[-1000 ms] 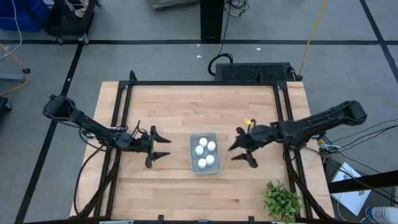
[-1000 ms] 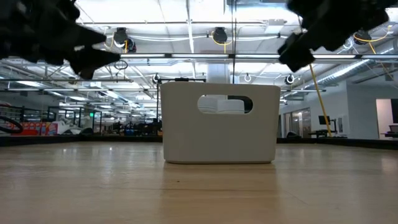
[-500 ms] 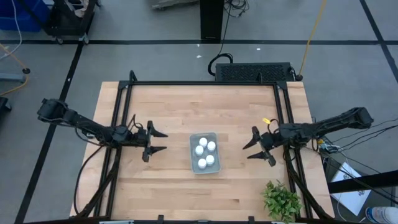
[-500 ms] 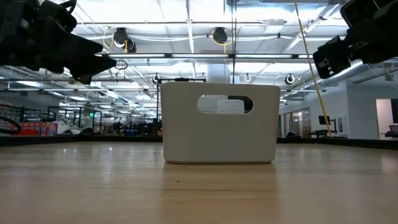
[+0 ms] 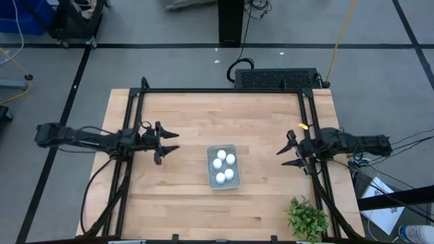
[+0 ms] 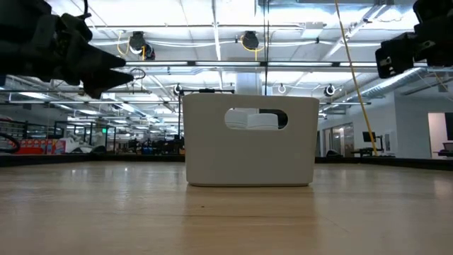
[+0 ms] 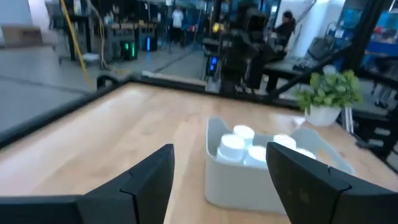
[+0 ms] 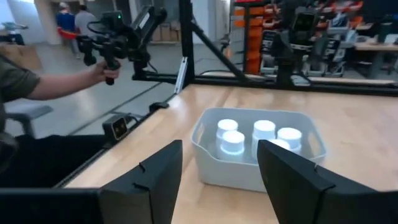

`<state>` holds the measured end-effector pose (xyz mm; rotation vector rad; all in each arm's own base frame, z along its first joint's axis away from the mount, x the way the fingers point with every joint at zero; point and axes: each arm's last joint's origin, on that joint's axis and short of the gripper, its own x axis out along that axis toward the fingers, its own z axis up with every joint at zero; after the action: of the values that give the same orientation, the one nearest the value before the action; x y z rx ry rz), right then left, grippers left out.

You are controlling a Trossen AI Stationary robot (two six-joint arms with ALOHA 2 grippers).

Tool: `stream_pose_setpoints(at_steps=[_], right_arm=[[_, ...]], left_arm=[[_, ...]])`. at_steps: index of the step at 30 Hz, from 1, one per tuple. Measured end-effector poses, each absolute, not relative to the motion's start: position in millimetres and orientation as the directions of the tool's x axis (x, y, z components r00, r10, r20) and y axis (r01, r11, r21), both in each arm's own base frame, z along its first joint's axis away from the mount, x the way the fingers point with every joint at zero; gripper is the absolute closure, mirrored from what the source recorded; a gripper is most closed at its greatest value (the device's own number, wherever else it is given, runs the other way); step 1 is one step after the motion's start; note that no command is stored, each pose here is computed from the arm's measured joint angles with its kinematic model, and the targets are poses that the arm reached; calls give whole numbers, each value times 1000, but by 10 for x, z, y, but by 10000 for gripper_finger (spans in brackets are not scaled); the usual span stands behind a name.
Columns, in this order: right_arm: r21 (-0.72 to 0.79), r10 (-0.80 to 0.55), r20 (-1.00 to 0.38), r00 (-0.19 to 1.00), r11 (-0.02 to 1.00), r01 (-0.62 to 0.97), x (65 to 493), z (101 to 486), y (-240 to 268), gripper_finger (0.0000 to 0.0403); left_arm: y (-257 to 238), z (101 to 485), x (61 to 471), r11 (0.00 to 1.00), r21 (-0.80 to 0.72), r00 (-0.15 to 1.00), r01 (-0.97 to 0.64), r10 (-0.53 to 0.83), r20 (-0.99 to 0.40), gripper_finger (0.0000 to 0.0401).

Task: Pick and place pill bottles into a basket
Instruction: Return to Home Position

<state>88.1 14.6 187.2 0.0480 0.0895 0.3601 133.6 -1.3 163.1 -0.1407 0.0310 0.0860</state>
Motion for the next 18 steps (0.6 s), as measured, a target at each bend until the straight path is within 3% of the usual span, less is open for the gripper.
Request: stream_pose_setpoints(at_steps=[6,10,15,18], right_arm=[[31,362,-107,926,932,-361,873,1841,136,202],[5,357,-120,926,933,-360,870,1828,135,200],[-114,234,-112,966,962,-247,884,1838,99,200],[-20,209,-115,971,977,-213,886,1836,92,203]], left_arm=[[36,1655,1311,992,-46,993,-114,113,-19,146],[75,1602,1305,971,71,970,-226,231,-72,146],[90,1603,1302,958,47,955,-284,287,-70,146],[91,1600,1302,957,38,955,-287,289,-73,146]])
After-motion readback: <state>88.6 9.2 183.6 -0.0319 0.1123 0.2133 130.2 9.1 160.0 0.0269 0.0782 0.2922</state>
